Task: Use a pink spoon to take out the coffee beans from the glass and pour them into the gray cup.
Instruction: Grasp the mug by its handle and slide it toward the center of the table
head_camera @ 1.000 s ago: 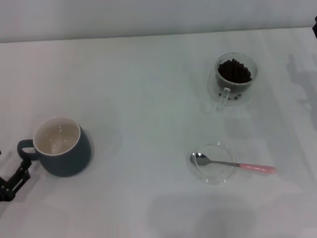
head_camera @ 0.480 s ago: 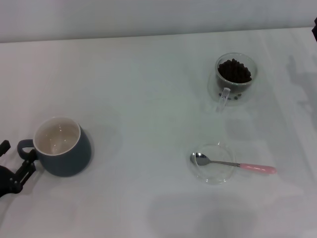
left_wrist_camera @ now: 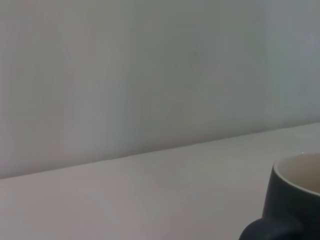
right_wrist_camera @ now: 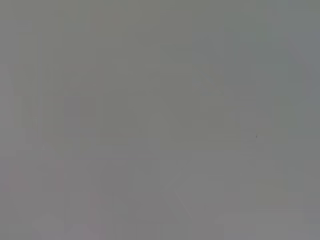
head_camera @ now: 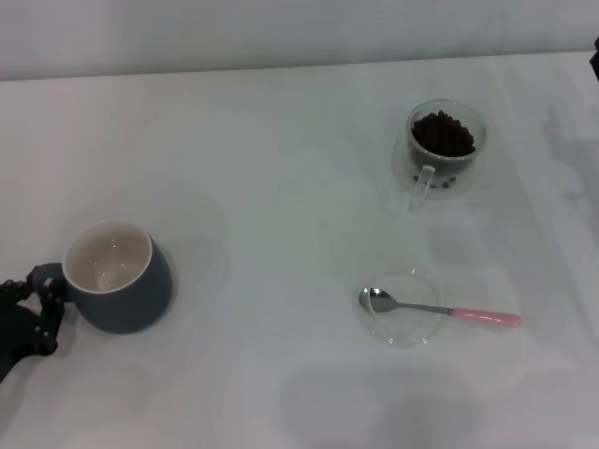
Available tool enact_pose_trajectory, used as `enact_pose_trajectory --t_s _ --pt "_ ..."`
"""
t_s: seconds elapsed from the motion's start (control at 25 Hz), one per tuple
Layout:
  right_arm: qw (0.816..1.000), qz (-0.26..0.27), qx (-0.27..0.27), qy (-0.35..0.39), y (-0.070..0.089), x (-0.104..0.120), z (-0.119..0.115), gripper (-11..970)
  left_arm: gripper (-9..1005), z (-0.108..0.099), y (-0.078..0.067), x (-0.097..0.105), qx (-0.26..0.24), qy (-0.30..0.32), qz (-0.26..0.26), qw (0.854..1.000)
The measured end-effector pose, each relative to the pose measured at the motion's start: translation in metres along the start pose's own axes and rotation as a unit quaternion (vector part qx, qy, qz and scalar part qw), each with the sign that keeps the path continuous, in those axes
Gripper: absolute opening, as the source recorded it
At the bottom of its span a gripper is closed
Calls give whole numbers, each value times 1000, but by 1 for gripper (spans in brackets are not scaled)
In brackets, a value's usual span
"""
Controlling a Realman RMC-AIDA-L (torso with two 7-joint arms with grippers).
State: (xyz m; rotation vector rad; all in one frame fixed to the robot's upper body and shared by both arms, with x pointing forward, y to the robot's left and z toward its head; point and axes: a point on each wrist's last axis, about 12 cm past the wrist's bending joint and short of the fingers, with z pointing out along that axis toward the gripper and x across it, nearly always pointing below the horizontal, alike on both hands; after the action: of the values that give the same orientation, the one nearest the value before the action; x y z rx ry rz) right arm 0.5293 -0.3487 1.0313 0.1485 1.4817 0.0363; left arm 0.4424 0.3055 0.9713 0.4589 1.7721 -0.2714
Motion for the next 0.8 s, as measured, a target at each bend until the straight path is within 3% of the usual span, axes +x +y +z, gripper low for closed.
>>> enact_pose_trajectory --t_s 0.16,0.56,0.8 --pt "1000 10 0 -1 0 0 1 678 181 5 0 -2 3 -2 1 1000" --pt "1000 11 -1 -4 1 -1 2 679 116 21 -7 -12 19 -19 0 1000" --pt "1000 9 -2 -5 0 -3 3 679 109 44 -21 -19 63 -6 18 998"
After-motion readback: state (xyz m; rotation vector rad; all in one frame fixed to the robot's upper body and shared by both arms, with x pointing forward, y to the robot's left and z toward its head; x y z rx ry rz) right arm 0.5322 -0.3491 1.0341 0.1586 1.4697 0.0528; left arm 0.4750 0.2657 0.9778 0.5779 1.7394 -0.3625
